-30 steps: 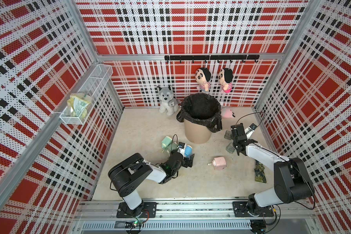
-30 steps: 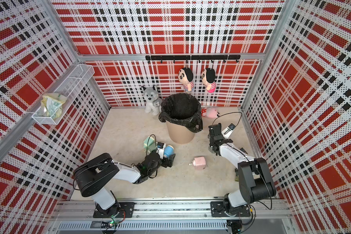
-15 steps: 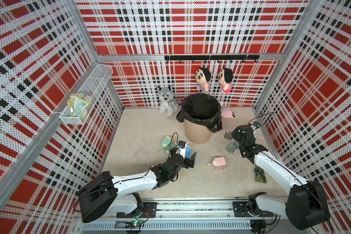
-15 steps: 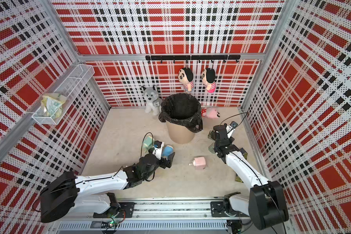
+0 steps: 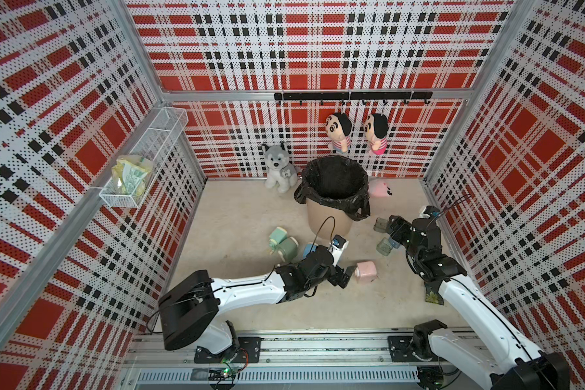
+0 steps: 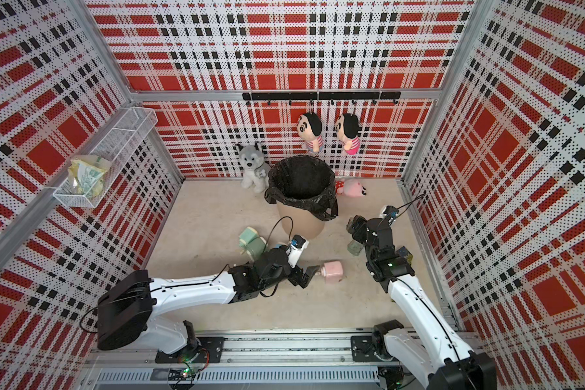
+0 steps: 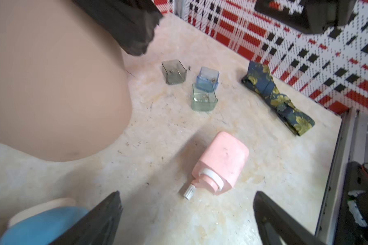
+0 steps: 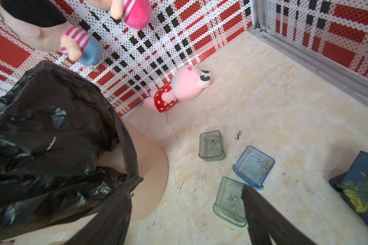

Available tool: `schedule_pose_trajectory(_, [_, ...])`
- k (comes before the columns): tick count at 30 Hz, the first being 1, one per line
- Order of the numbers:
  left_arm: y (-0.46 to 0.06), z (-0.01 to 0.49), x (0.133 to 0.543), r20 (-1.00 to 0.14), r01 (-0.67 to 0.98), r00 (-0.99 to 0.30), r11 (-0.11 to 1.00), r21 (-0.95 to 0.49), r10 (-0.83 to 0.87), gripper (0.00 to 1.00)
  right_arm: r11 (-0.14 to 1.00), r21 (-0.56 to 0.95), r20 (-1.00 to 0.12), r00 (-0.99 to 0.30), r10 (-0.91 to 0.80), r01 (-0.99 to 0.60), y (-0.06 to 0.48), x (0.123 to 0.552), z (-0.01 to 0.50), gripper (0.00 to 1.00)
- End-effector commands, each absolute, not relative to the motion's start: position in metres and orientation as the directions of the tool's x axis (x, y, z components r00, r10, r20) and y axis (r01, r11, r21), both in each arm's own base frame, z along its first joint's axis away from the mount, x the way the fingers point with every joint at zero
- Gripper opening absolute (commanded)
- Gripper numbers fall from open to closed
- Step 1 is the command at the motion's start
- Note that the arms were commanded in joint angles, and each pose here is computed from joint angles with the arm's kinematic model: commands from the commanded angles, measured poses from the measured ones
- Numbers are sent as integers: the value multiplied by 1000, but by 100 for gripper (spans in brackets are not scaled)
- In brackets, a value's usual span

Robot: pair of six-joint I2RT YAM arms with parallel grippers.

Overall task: Take out the pencil sharpener tray and clean the shavings
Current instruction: Pick up the pencil sharpener from the center of the board.

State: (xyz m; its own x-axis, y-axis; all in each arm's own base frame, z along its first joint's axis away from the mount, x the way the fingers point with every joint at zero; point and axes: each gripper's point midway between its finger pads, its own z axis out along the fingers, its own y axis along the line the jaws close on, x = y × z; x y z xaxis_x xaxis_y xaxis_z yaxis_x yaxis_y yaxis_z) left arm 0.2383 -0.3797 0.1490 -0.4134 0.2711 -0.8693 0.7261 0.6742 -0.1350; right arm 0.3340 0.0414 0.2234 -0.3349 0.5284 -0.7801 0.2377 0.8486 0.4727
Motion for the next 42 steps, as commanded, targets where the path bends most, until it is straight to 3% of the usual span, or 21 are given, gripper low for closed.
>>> schedule_pose_trajectory(1, [-407,152,232,-868,796,-394,585,-158,301,98,869,456,-779,-386,494,193,50,322,220,85])
schedule_pose_trajectory(20, [-453,139,244,-847,863,-434,412,-293,307,98,896,408,-801,-402,443,174,46,308,227,87])
schedule_pose_trajectory(42, [-487,92,230,-813,866,-447,409,-289,373,100,904,402,-801,-422,425,148,47,296,222,87])
